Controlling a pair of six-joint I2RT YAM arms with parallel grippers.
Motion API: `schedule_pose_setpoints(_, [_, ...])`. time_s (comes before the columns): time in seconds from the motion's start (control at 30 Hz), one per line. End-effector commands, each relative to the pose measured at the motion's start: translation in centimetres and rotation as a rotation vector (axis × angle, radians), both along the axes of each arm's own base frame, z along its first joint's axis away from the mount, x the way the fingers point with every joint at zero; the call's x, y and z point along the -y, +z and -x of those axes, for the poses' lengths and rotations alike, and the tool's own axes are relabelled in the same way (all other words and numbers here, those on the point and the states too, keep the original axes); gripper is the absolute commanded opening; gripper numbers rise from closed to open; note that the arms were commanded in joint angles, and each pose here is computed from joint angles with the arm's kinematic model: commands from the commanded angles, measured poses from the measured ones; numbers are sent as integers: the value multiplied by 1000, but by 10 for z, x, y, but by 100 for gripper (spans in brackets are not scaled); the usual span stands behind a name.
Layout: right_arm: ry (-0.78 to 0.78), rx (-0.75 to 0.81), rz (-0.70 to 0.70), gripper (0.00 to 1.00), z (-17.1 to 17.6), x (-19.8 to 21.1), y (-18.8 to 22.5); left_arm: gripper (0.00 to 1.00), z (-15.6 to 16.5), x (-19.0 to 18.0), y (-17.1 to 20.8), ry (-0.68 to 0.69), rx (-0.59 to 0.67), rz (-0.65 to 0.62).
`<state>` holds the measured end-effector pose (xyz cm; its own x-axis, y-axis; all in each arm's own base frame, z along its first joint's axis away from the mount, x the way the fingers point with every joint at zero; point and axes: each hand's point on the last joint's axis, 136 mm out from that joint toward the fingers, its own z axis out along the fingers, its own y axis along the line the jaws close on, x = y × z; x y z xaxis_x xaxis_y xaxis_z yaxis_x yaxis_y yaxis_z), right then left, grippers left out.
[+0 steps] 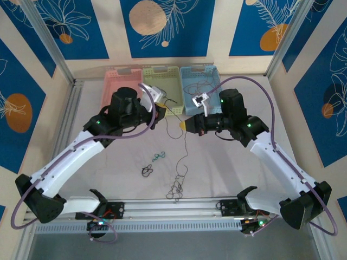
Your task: Untangle the cables
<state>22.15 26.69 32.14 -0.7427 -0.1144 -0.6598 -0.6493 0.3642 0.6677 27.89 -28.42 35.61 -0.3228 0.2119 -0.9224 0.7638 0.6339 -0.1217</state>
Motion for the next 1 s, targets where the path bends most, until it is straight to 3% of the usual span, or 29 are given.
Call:
schedule_pose_setpoints(0.0, [-39,77,54,15,-2,3,-3,0,6,-8,25,39,-6,47])
schedule_pose_setpoints(0.17, [-186,234,193,26,-26,5,-18,0,29,-7,58,-27,-40,128])
schedule_pose_setpoints(0.3, [-150,328,205,44,-28,-15,-23,0,43,-13,79,-58,-32,138])
schedule_pose_setpoints(0.37, [-135,346,215,48,-30,-24,-29,0,47,-16,84,-61,-29,129])
schedule_pose_setpoints(0.8, [-247,394,182,50,-81,-57,-37,0,73,-25,99,-126,-47,141])
schedule_pose_setpoints(0.97, [-297,360,238,48,-104,-63,-65,0,84,-27,109,-155,-45,176])
